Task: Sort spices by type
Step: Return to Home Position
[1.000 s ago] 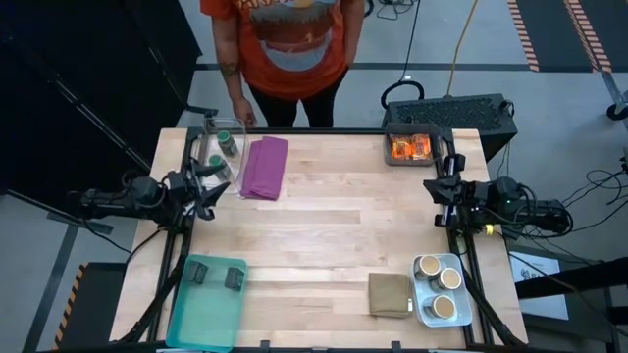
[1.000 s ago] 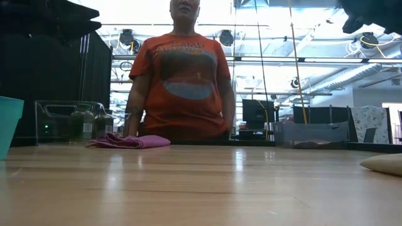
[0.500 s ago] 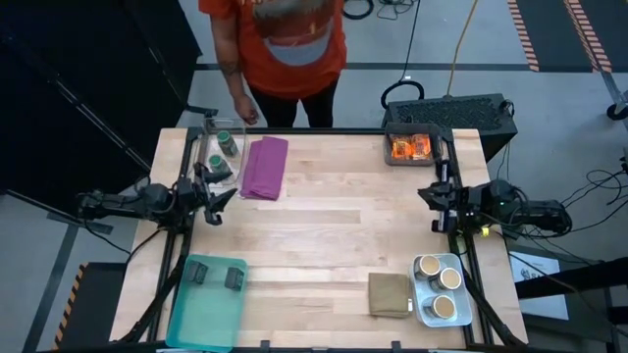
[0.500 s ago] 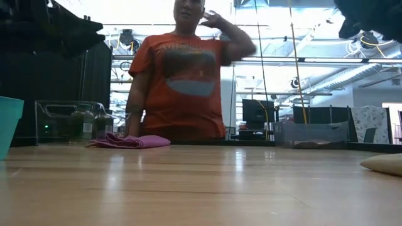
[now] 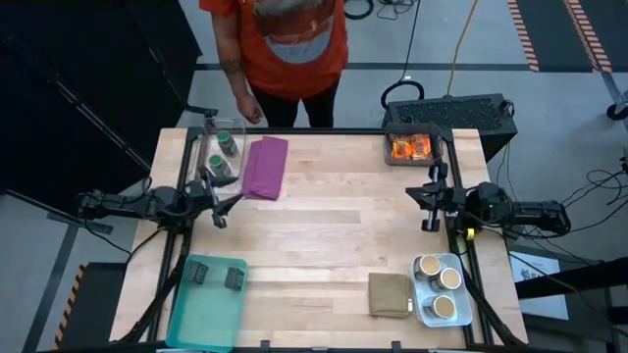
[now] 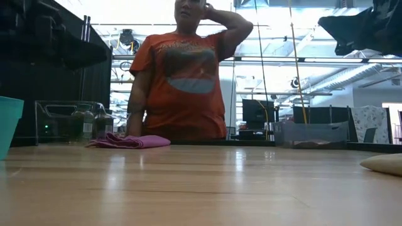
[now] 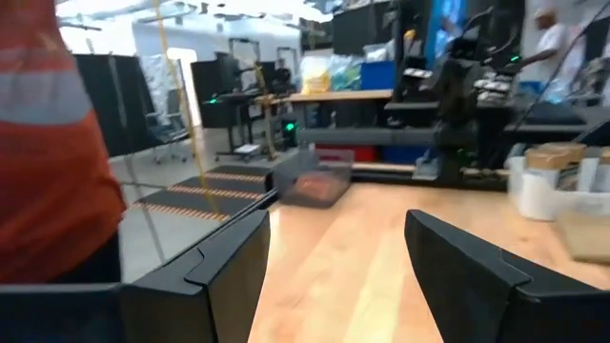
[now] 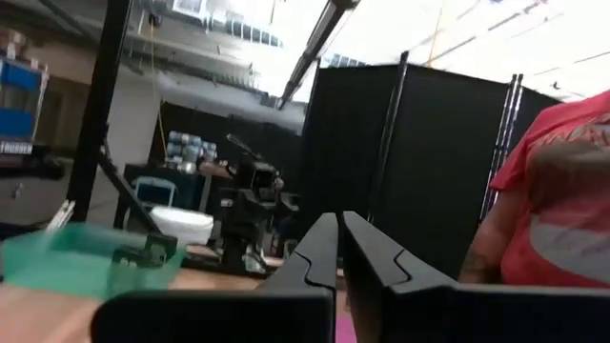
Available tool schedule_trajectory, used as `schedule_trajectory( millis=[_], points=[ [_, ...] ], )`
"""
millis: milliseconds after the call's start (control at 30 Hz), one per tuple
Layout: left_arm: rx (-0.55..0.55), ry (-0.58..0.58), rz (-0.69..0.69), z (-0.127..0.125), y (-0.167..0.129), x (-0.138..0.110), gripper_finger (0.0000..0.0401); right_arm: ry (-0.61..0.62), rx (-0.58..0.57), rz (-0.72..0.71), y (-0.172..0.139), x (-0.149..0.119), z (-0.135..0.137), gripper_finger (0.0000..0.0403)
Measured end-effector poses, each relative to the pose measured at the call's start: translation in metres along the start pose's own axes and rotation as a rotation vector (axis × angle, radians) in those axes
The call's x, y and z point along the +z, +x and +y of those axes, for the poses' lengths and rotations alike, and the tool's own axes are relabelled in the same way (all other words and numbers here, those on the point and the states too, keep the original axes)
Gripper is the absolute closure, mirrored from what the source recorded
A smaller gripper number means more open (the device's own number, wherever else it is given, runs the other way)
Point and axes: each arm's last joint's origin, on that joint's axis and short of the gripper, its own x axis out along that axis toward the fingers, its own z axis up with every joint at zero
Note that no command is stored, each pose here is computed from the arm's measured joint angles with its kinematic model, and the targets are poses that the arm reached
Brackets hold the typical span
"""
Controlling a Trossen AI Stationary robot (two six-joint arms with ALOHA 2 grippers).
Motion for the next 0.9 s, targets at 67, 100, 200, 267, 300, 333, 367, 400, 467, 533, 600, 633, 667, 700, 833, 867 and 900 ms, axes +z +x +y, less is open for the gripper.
schedule_trajectory(
  millis=[67, 100, 200, 267, 300, 333, 367, 400, 467, 533, 600, 633, 667, 700, 833, 867, 900],
  points=[
    [0.023, 0.008, 0.017, 0.001, 0.0, -0.002, 0.015, -0.013, 0.005, 0.017, 0.0, -0.002, 0.0, 0.0403],
    [0.035, 0.013, 0.029, 0.001, 0.0, -0.003, 0.015, -0.016, 0.006, 0.019, 0.0, -0.002, 0.0, 0.0403],
    [0.045, 0.007, 0.033, 0.001, 0.0, -0.003, 0.0157, -0.017, 0.009, 0.027, 0.0, -0.003, 0.001, 0.0403],
    [0.045, 0.0, 0.034, 0.001, 0.0, -0.003, 0.0177, -0.018, 0.014, 0.047, 0.0, -0.004, 0.001, 0.0403],
    [0.045, 0.001, 0.035, 0.001, 0.0, -0.003, 0.0195, -0.019, 0.015, 0.049, 0.0, -0.005, 0.001, 0.0403],
    [0.045, 0.005, 0.035, 0.001, 0.0, -0.003, 0.0215, -0.019, 0.015, 0.049, 0.0, -0.005, 0.001, 0.0403],
    [0.045, 0.012, 0.035, 0.001, 0.0, -0.003, 0.0239, -0.019, 0.015, 0.048, 0.0, -0.005, 0.001, 0.0403],
    [0.046, 0.016, 0.036, 0.001, 0.0, -0.003, 0.0267, -0.019, 0.015, 0.048, 0.0, -0.005, 0.001, 0.0403],
    [0.059, 0.017, 0.037, 0.001, 0.0, -0.004, 0.0323, -0.011, 0.014, 0.046, 0.0, -0.004, 0.001, 0.0403],
    [0.068, 0.018, 0.039, 0.002, 0.0, -0.004, 0.0376, 0.028, 0.009, 0.047, 0.0, -0.004, 0.001, 0.0403],
    [0.068, 0.019, 0.04, 0.002, 0.0, -0.004, 0.039, 0.099, -0.054, 0.071, 0.0, -0.006, -0.001, 0.0403],
    [0.068, 0.019, 0.04, 0.002, 0.0, -0.004, 0.0392, 0.125, -0.094, 0.098, 0.0, -0.008, -0.001, 0.0403],
    [0.068, 0.019, 0.04, 0.002, 0.0, -0.004, 0.0394, 0.134, -0.113, 0.135, -0.001, -0.011, -0.001, 0.0403],
    [0.068, 0.022, 0.04, 0.002, 0.0, -0.004, 0.0396, 0.133, -0.119, 0.175, -0.001, -0.015, -0.001, 0.0403],
    [0.068, 0.028, 0.041, 0.002, 0.0, -0.004, 0.0396, 0.128, -0.044, 0.23, -0.002, -0.021, 0.002, 0.0403],
    [0.068, 0.029, 0.041, 0.002, 0.0, -0.004, 0.0395, 0.133, 0.005, 0.211, -0.002, -0.02, 0.004, 0.0403],
    [0.068, 0.033, 0.042, 0.002, 0.0, -0.004, 0.0395, 0.137, 0.048, 0.193, -0.002, -0.018, 0.005, 0.0403]
  ],
)
